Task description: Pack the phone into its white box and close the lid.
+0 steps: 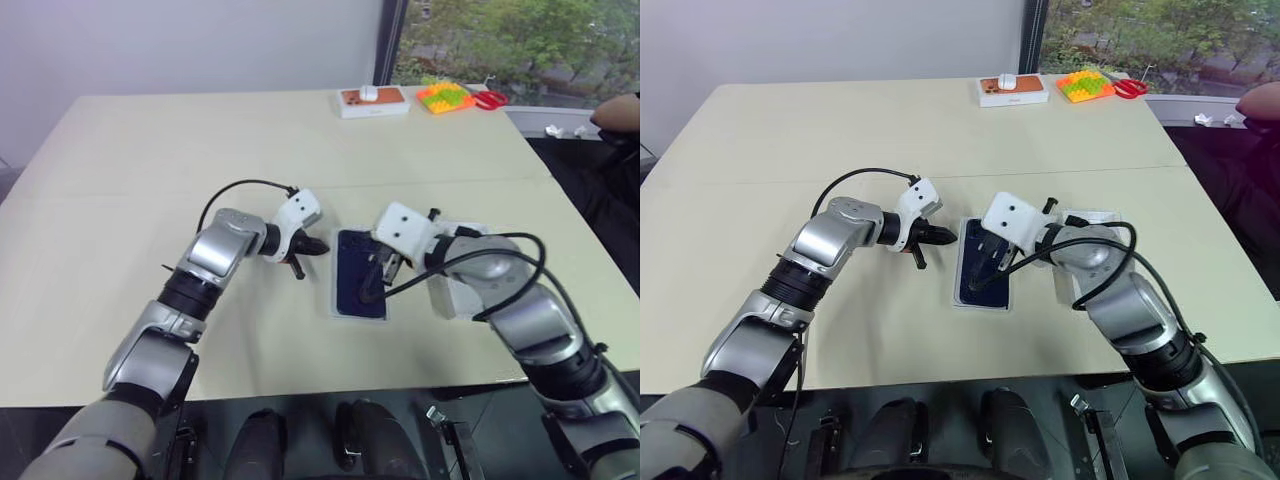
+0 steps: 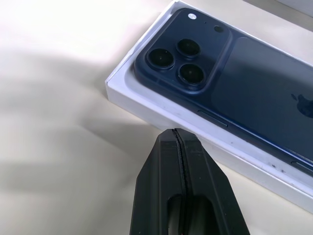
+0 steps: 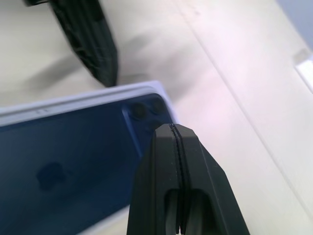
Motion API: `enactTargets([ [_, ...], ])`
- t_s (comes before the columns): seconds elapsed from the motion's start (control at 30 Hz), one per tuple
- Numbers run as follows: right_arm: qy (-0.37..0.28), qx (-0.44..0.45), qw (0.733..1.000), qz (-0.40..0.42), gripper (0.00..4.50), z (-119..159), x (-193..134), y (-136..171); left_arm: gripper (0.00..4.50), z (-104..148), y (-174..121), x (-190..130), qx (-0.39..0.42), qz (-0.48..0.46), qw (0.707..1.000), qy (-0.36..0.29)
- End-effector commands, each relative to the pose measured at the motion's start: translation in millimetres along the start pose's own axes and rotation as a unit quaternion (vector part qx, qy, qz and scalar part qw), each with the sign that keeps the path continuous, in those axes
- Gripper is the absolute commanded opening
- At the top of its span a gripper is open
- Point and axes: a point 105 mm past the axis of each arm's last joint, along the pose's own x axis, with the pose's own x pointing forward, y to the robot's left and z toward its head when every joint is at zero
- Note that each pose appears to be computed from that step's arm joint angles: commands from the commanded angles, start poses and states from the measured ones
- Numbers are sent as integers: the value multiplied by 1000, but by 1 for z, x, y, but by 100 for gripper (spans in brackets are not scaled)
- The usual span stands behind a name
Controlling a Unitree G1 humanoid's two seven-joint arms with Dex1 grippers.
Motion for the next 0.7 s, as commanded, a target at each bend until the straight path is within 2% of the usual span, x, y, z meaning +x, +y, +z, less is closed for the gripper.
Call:
enactTargets([
  [0.03,-10,-9,1000,-13,2,7,-10,-5,0,13,3,-5,16,4,1000,-19],
  [0.27,8,11,1000,-7,2,-6,-8,2,0,21,36,-30,-29,49,997,-51],
  [0.4,8,35,999,-4,2,-7,-2,9,0,14,55,-50,-33,83,995,-45],
  [0.6,-1,57,998,-1,2,-2,7,15,0,1,61,-62,-30,95,995,-31],
  [0.7,-12,69,997,16,2,8,22,30,0,-7,48,-62,-27,65,997,-23],
])
